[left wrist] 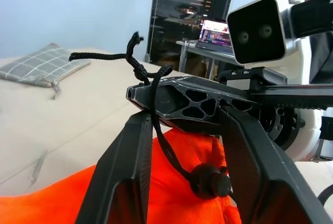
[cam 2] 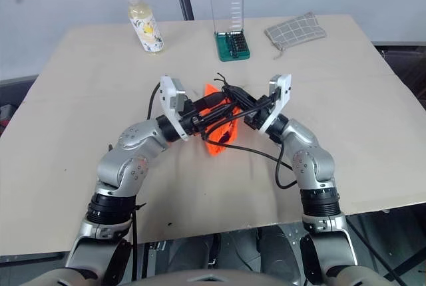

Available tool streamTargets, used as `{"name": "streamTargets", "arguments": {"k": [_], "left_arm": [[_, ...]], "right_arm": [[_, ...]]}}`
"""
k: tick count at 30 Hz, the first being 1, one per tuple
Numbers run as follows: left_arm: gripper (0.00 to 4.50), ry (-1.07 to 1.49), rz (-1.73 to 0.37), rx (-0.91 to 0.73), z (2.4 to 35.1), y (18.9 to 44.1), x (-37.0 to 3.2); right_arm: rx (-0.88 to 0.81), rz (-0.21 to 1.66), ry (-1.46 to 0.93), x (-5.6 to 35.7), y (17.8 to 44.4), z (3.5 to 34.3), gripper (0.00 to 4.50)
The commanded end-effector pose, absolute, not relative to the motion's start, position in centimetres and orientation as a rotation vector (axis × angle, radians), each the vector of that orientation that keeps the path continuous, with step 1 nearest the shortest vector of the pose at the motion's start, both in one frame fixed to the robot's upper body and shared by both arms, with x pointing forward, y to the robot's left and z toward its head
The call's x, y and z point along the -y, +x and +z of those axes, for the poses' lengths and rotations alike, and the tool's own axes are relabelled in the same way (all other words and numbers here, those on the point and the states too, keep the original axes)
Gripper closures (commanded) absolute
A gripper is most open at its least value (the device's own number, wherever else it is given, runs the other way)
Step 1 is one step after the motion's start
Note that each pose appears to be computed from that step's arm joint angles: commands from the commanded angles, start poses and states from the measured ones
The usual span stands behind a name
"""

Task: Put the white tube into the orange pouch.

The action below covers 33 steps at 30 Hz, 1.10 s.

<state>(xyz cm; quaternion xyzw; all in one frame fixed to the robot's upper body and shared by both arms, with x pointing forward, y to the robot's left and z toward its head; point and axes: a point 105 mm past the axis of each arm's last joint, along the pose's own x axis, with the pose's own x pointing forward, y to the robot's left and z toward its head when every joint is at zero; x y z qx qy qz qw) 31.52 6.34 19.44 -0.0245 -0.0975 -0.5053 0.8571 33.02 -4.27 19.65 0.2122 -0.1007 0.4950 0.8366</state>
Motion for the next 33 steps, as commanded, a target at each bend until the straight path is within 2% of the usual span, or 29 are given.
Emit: {"name": "streamTargets", "arguments": {"k": [1,5,7,8,12,18,26,32,33], "left_arm": [[3.2,0.014,-0.978,0.176,18.7,32.7,-7.9],[3.2,-0.012,-1.01,0.178,18.7,32.2,-7.9],[2.19,-0.023,-1.026,0.175,18.7,31.9,-7.9],[2.04,-0.021,-1.025,0.174,18.7,31.9,-7.9],[0.26,0.02,-0.984,0.166,18.3,32.4,-8.1],[0.26,0.031,-0.974,0.16,18.0,32.7,-8.1],[0.26,-0.043,-0.96,0.247,20.5,33.1,-7.9],[0.26,-0.057,-0.972,0.261,21.0,33.0,-7.7],[0.5,-0.056,-0.972,0.26,21.0,33.1,-7.7]], "right_arm": [[0.334,1.119,0.453,4.2,31.6,22.6,4.5],[0.333,1.121,0.453,4.2,31.6,22.6,4.5],[0.332,1.12,0.452,4.2,31.6,22.6,4.5],[0.331,1.12,0.451,4.2,31.6,22.5,4.5],[0.328,1.126,0.451,4.1,31.6,22.5,4.5],[0.33,1.134,0.452,4.0,31.5,22.6,4.5],[0.326,1.135,0.449,3.9,31.4,22.4,4.5],[0.324,1.131,0.447,3.9,31.4,22.3,4.5],[0.324,1.131,0.447,3.9,31.4,22.3,4.5]]}}
